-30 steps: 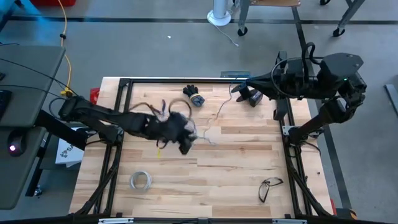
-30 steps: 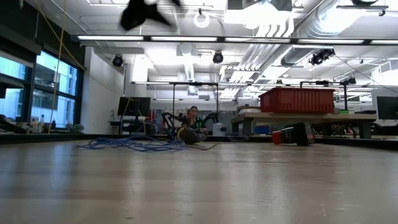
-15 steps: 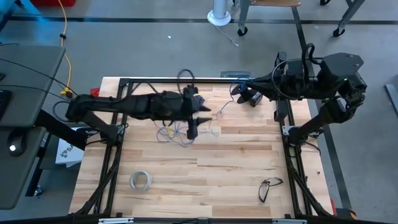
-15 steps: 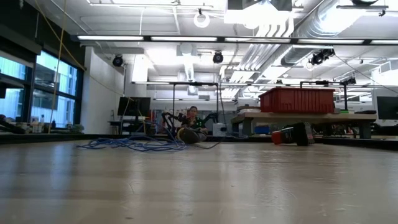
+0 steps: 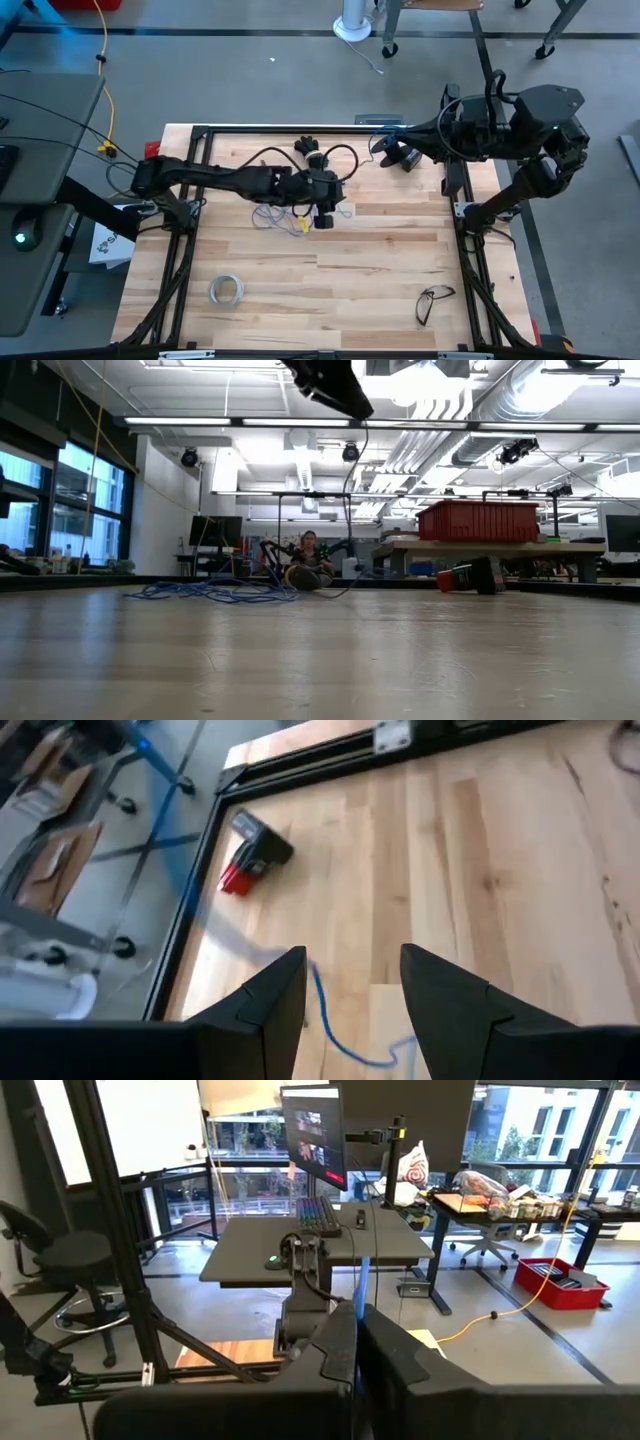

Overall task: Coil cords
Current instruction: Uncoil the blue wire from the black spool

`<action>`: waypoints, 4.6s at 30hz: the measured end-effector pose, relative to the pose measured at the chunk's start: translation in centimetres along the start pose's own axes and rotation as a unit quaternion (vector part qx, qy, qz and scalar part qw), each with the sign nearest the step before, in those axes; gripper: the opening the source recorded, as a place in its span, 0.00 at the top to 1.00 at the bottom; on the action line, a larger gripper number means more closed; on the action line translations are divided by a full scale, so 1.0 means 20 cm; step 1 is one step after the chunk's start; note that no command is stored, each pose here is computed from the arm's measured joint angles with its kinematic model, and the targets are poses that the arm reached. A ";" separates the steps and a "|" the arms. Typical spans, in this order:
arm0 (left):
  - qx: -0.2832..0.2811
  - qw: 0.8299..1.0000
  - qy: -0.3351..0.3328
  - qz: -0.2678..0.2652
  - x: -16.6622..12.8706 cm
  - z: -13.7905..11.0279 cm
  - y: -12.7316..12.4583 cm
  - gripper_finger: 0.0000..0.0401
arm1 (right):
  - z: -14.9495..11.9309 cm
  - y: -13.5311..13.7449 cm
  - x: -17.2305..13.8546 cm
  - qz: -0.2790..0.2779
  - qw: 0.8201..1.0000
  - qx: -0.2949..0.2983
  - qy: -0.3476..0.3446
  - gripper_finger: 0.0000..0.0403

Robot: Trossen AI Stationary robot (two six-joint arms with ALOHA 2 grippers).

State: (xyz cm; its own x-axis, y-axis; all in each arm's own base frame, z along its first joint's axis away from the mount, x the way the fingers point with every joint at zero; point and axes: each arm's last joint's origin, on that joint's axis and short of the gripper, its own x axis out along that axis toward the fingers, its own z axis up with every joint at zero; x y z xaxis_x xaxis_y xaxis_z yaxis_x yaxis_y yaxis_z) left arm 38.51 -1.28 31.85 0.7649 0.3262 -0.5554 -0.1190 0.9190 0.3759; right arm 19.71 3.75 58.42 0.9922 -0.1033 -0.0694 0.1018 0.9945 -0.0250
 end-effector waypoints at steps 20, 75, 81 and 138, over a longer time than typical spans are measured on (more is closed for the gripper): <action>-0.228 0.973 0.026 -0.024 0.05 -0.03 -0.02 0.60 | 0.00 0.00 0.00 0.010 1.000 -0.001 0.003 1.00; -0.223 0.835 -0.502 0.032 -1.51 0.58 0.80 1.00 | 0.15 0.01 -0.01 0.021 0.988 -0.031 -0.149 1.00; -0.139 0.866 -0.479 0.046 -1.49 0.57 0.78 1.00 | 0.00 0.07 0.15 0.061 0.997 -0.038 -0.015 1.00; -0.148 0.900 -0.391 0.124 -1.44 0.55 0.74 1.00 | -0.65 0.06 0.47 -0.111 0.912 -0.057 0.391 0.54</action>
State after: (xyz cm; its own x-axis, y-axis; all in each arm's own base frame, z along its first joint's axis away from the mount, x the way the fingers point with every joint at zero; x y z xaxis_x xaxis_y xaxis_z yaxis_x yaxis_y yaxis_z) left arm 21.65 0.45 61.55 0.8893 0.3807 0.2535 -0.4229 0.8955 0.1384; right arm 28.28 3.80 44.81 0.5894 -0.3263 -0.7390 0.2410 0.9442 -0.2247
